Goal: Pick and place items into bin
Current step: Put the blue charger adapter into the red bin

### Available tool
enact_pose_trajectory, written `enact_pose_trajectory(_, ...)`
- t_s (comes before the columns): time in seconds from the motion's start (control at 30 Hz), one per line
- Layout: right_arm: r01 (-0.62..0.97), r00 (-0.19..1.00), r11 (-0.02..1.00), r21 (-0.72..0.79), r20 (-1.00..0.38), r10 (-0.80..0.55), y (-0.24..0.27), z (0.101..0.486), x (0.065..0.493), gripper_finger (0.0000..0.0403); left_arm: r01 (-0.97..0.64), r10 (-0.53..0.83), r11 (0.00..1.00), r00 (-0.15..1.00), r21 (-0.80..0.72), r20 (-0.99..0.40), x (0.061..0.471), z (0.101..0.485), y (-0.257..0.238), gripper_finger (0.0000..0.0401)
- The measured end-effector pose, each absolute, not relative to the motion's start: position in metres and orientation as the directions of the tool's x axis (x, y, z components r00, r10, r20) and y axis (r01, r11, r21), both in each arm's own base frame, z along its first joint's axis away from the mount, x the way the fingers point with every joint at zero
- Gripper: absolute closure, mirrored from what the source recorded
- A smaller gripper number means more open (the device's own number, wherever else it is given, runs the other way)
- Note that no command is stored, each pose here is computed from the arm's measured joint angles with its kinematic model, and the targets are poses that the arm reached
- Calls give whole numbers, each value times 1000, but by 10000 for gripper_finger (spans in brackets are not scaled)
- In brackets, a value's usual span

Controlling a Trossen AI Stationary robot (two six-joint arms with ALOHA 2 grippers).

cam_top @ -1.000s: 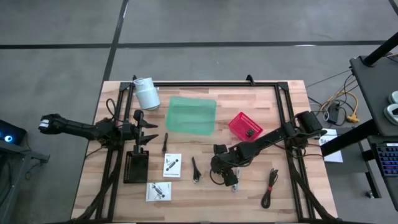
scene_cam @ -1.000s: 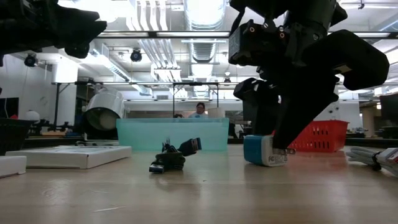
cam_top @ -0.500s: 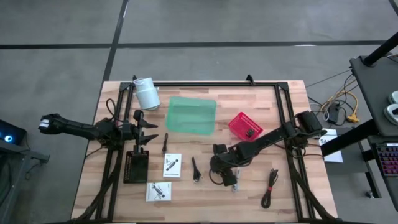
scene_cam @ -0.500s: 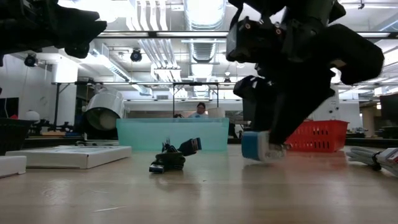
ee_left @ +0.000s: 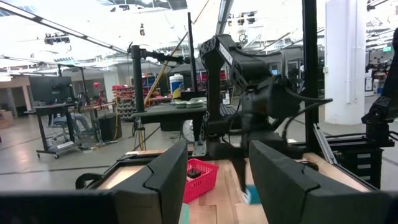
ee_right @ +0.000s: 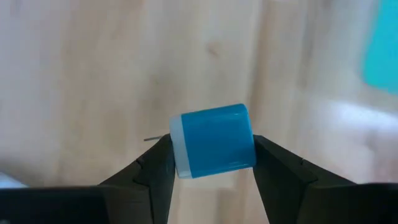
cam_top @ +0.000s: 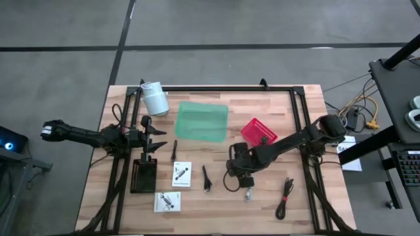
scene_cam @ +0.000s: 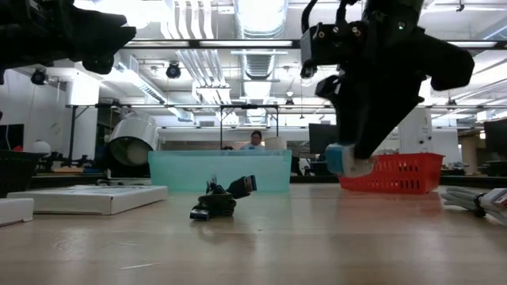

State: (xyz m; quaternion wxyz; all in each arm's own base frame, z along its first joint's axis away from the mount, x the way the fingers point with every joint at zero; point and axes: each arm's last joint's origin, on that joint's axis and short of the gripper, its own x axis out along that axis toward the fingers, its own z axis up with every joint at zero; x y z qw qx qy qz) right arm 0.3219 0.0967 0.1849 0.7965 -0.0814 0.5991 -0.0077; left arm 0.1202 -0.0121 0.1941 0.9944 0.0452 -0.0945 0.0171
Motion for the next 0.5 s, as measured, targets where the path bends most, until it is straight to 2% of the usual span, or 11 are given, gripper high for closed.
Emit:
enact_pose_trajectory(0.23,-4,334,969,-245,-914,-230,82,213,296,234,-42,25,995,982,87,189,120,194,-12,244)
enact_pose_trajectory(0.5,195,372,949,-249,-876,-307,54,222,258,234,-42,25,995,982,87,189,120,194,-12,244)
